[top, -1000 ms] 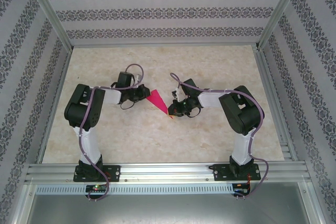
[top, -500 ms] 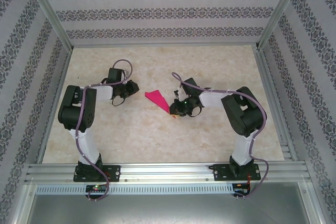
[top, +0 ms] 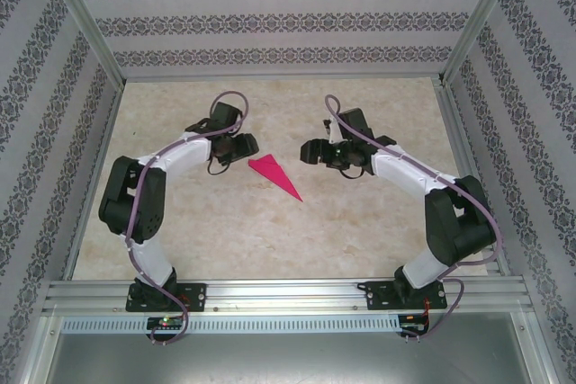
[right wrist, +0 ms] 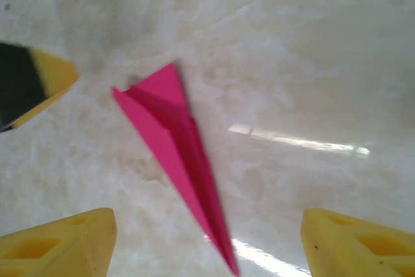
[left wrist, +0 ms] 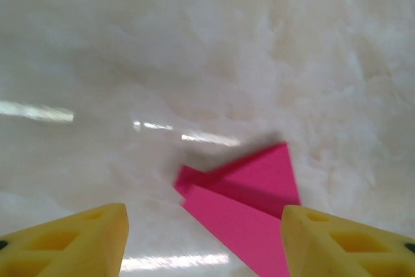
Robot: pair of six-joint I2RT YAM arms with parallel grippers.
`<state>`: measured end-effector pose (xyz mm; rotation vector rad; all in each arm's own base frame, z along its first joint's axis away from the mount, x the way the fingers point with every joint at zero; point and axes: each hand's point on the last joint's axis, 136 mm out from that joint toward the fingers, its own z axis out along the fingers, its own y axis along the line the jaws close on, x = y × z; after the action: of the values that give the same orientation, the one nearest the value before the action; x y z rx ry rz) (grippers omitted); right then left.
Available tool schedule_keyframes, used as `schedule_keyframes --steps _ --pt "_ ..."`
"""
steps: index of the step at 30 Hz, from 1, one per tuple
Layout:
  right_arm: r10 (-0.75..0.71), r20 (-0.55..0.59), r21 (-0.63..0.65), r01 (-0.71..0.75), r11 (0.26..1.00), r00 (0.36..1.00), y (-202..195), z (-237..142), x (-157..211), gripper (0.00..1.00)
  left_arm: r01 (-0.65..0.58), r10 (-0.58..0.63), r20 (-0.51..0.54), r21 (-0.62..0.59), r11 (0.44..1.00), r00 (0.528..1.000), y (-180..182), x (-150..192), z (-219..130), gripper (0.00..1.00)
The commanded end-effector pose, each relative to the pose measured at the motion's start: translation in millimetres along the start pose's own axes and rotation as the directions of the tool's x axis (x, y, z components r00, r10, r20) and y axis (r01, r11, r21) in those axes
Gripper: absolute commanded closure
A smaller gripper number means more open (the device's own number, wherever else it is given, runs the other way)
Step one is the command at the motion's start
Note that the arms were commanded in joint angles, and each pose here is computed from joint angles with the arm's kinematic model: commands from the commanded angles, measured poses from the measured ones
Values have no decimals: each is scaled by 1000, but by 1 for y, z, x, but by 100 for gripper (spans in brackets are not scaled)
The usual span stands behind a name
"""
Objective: Fold a paper plane with a square sheet of paper (pick it up from the middle)
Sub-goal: Move the paper plane to the top-center of the table.
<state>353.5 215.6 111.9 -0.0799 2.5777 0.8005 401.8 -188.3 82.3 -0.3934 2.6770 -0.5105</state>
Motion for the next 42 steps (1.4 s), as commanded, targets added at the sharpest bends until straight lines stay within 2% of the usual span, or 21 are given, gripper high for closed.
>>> schedule_keyframes --steps 1,5,9,13,21,28,33,42 --pt "-6 44 122 1 993 999 -34 -2 -1 22 4 -8 -29 -126 992 1000 -7 19 1 30" --pt "27 83 173 -41 984 996 -56 -7 -2 20 -66 57 -48 -223 973 997 -30 37 8 27" --pt "50 100 196 -69 978 994 -68 -12 -2 19 -148 130 -79 -303 941 988 -48 52 17 27" --pt "64 111 203 -86 975 992 -73 -16 -2 19 -213 178 -128 -361 908 976 -51 64 26 31" --pt "79 107 179 -97 979 991 -71 -12 0 19 -259 226 -127 -453 853 966 -49 67 18 33" --pt "83 107 176 -101 979 991 -71 -12 0 19 -247 214 -124 -447 860 969 -47 72 13 37" --pt "91 112 204 -112 972 990 -76 -13 1 19 -248 219 -118 -383 890 969 -63 70 24 31" --pt "146 146 229 -177 957 978 -93 -18 1 18 -264 223 -143 -433 862 964 -54 66 41 30"
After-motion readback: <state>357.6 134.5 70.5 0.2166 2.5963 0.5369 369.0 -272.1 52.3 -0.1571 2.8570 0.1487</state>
